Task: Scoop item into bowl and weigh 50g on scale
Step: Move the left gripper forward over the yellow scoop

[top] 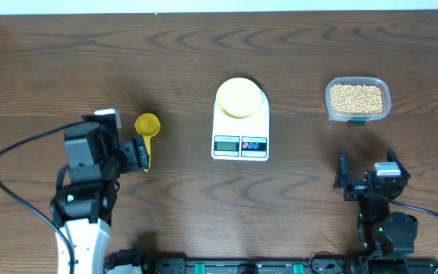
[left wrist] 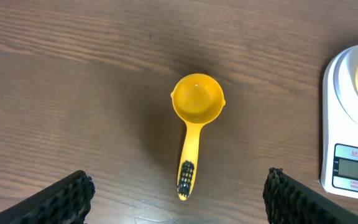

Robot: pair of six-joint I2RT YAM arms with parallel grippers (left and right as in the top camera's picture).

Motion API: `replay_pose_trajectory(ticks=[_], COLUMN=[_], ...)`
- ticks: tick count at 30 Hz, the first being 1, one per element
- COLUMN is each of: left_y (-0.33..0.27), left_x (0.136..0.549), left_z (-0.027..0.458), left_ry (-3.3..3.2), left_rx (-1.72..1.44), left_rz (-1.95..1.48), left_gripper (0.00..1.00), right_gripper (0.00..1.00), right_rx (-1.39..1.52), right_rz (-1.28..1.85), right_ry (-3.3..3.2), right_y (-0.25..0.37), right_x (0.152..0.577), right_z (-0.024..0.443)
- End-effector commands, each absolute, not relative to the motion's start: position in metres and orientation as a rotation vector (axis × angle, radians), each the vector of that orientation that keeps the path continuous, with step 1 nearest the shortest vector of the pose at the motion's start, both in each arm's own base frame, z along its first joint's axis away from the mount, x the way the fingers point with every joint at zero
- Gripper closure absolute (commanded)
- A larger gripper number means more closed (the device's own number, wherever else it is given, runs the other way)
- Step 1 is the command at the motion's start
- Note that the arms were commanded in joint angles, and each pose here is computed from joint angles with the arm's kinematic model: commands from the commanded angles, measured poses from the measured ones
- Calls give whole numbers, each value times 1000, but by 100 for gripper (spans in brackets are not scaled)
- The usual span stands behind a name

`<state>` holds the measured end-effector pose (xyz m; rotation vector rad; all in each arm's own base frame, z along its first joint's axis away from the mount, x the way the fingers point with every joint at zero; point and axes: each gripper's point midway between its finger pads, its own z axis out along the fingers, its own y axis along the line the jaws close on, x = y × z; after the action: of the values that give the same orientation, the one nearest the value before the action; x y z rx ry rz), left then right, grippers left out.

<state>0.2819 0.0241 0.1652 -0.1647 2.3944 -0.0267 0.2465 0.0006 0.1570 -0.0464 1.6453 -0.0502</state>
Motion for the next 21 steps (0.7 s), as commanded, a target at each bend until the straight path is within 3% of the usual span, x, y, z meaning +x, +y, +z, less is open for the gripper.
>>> replay_pose_trajectory(ticks=[1, 21], left_y=[24, 31], left_x=[291, 334], left_z=[175, 167], left_ry=[2402, 2694], left_rx=[-167, -175], left_rz=[-41, -53], left_gripper=[11, 11], right_gripper=[1, 1], right_rx=[-44, -44], right_rz=[-68, -68], right_ry=[1646, 1646], right_y=[-2, -2], right_x=[246, 246], right_z=[156, 156])
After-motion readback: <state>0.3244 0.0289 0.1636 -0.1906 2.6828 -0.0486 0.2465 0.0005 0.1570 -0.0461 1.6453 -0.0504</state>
